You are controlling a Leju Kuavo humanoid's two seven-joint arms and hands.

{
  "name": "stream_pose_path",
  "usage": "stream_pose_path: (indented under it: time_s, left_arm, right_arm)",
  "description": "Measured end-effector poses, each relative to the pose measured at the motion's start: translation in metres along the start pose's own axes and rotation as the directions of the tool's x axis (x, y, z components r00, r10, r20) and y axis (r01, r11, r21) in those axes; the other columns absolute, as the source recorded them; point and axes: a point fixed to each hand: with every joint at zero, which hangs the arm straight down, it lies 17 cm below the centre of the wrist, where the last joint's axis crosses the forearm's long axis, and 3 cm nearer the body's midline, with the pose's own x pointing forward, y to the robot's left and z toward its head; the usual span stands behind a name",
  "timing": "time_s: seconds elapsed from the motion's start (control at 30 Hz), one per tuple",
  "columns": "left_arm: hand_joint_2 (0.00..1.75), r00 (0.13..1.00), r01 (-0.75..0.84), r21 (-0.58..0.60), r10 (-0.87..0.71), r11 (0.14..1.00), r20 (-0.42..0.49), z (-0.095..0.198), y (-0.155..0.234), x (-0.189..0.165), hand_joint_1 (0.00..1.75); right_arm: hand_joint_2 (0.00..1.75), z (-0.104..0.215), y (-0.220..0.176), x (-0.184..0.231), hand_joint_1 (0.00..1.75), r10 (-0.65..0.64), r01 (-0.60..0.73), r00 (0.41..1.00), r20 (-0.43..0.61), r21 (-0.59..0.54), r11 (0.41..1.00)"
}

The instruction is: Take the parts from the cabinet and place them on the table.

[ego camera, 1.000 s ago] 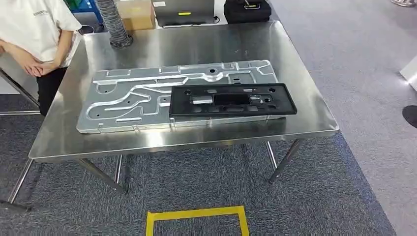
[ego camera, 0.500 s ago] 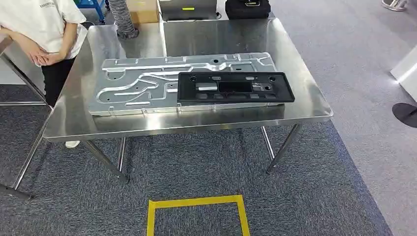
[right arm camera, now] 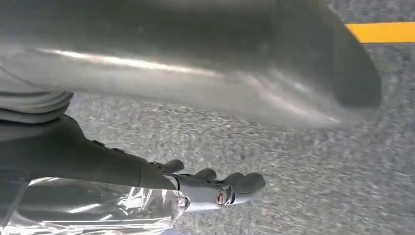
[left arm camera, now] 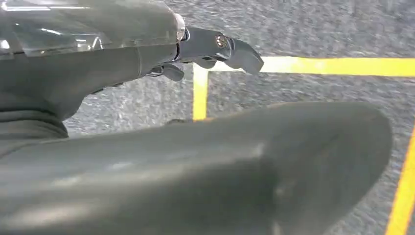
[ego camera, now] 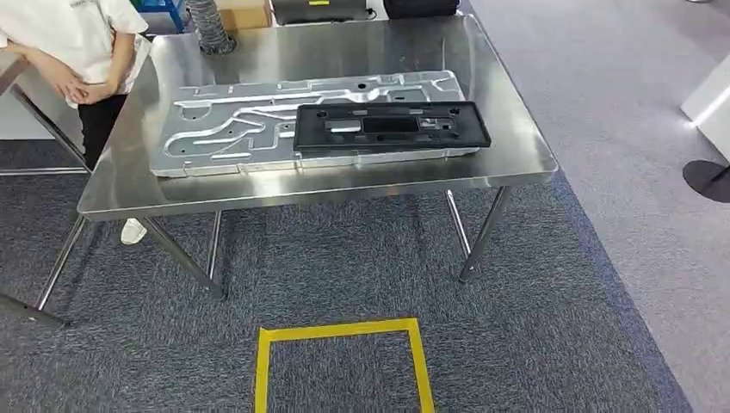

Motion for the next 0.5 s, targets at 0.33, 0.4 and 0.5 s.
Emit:
stream_pose_path:
  time_s: [0.33, 0.4, 0.5]
  left_arm:
    - [0.0, 1.0, 0.0, -0.004, 0.0, 1.0, 0.016, -0.0011, -0.003, 0.0049, 0.0]
    - [0.0, 1.0, -0.001, -0.004, 0.001, 1.0, 0.016, -0.0011, -0.0029, 0.0049, 0.0]
    - [0.0, 1.0, 0.0, -0.005, 0.0, 1.0, 0.016, -0.0013, -0.0031, 0.0054, 0.0]
  right_arm:
    - [0.0, 0.0023, 0.0043, -0.0026, 0.0, 0.004, -0.004, 1.0, -0.003, 0.009, 1.0]
    - [0.0, 0.0021, 0.0046, -0.0018, 0.0, 0.004, -0.004, 1.0, -0.002, 0.009, 1.0]
    - [0.0, 0.0021, 0.0047, -0.001, 0.0, 0.003, -0.003, 1.0, 0.002, 0.01, 1.0]
